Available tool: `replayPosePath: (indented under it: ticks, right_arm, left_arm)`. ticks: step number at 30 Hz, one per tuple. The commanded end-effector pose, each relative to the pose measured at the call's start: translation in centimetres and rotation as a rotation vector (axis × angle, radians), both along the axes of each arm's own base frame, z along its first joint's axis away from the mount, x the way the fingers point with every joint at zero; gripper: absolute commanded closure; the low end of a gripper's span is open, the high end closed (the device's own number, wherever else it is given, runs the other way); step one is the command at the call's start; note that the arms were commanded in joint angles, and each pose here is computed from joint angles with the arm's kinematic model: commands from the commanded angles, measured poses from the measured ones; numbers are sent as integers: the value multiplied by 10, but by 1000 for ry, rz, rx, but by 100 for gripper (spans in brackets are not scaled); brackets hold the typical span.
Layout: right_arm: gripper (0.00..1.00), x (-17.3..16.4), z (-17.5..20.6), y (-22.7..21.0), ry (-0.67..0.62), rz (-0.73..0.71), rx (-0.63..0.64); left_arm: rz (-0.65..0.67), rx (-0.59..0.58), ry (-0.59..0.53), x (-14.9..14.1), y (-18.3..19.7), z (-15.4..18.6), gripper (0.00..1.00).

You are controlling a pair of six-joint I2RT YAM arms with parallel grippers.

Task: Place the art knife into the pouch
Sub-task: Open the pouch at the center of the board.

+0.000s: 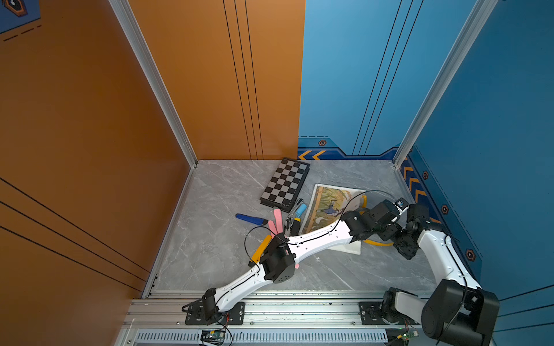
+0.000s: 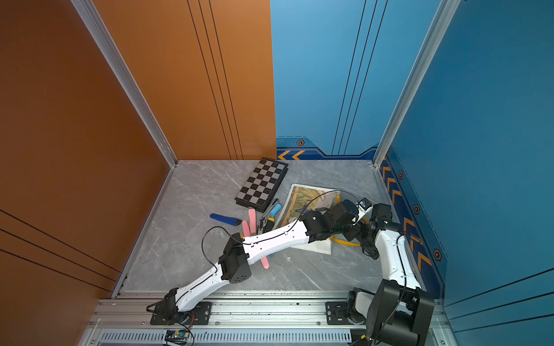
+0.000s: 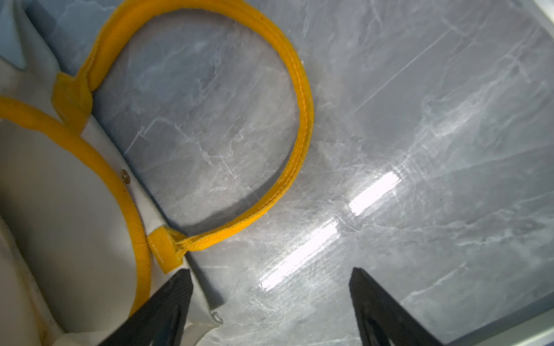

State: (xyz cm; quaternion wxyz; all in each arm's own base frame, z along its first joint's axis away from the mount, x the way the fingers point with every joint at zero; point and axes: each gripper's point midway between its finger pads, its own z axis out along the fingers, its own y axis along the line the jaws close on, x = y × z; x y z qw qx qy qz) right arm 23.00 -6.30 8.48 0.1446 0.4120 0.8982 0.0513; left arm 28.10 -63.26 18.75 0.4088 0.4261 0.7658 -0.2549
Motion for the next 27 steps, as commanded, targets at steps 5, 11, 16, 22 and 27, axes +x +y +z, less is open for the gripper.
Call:
replayPosePath:
  ticks: [5,11,16,22,27]
  right_arm:
    - [6,-21,28,-41,-44,-200,-112]
    - [3,-28,23,-49,-6,-221,-129]
    - [1,-32,10,-52,44,-241,-105]
    - [0,-34,6,-54,55,-260,-88]
    - [0,-35,8,-56,36,-299,-65]
  left_arm:
    - [354,573,55,99,162,-119,100]
    - [473,618,-20,121,196,-98,36]
    - [585,593,33,144,233,-92,1]
    - [589,605,80,148,240,-110,2]
    - [591,626,129,147,241,-139,2]
